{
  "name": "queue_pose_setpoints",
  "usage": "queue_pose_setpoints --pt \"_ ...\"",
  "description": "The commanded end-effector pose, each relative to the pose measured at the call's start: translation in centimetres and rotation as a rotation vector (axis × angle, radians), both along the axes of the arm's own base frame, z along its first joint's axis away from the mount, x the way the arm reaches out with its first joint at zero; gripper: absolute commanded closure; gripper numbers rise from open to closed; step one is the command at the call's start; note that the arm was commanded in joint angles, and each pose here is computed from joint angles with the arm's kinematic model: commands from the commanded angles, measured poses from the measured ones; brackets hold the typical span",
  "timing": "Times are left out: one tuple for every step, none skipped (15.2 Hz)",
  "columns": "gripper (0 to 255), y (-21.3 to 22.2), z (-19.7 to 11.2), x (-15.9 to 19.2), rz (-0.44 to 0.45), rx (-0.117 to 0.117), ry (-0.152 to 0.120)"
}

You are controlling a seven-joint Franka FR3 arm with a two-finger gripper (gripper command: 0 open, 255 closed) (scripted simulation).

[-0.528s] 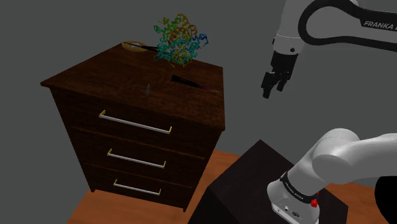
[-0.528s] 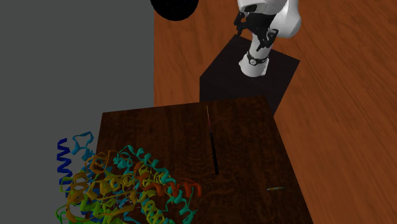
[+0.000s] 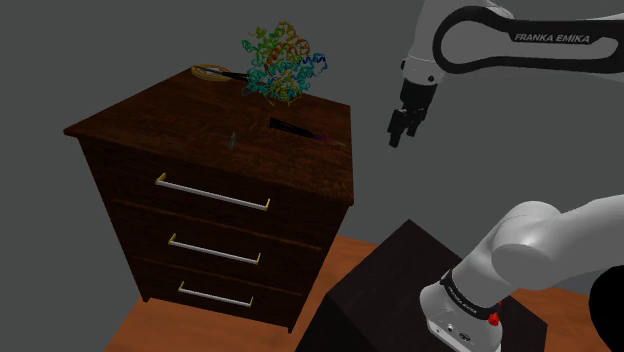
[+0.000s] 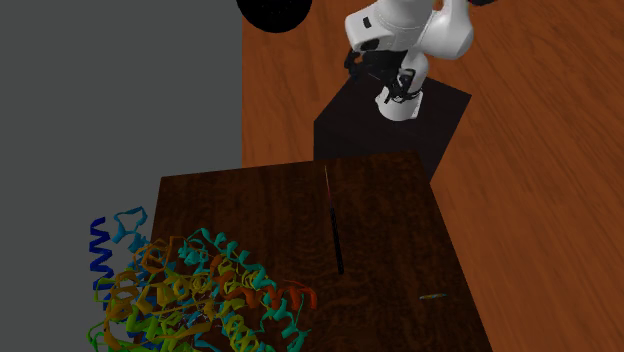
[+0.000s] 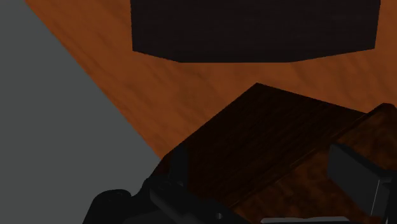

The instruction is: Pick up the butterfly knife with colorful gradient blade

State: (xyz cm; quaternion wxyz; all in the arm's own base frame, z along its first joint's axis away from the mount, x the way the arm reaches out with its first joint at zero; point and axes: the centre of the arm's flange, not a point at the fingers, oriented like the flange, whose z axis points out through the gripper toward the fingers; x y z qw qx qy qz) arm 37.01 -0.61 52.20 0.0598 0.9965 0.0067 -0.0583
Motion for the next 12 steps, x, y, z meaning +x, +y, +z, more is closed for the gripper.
queue_pose_setpoints --pt "0 0.1 -0.9 2.2 0.051 0.016 -0.015" --pt "0 0.0 -1.3 3.3 0.076 0.023 -0.022" --pt "0 0.0 -1.6 4.5 0.100 0.031 -0.029" --pt "0 0.0 -2.0 5.6 0.125 0.039 -0.036" --pt "0 0.1 -2.4 6.7 0.149 0.046 -0.042" --pt "0 0.1 -2.7 7.8 0.174 0.054 -0.049" --pt "0 0.2 -3.1 8.9 0.198 0.062 -0.056" --pt "0 0.4 -3.4 10.1 0.223 0.070 -0.063" --pt "0 0.5 -3.7 11.2 0.247 0.077 -0.070" --pt "0 0.7 -4.0 12.3 0.272 0.085 -0.077" --pt "0 0.9 -4.3 13.4 0.296 0.093 -0.084" --pt "0 1.2 -4.6 14.5 0.321 0.100 -0.090"
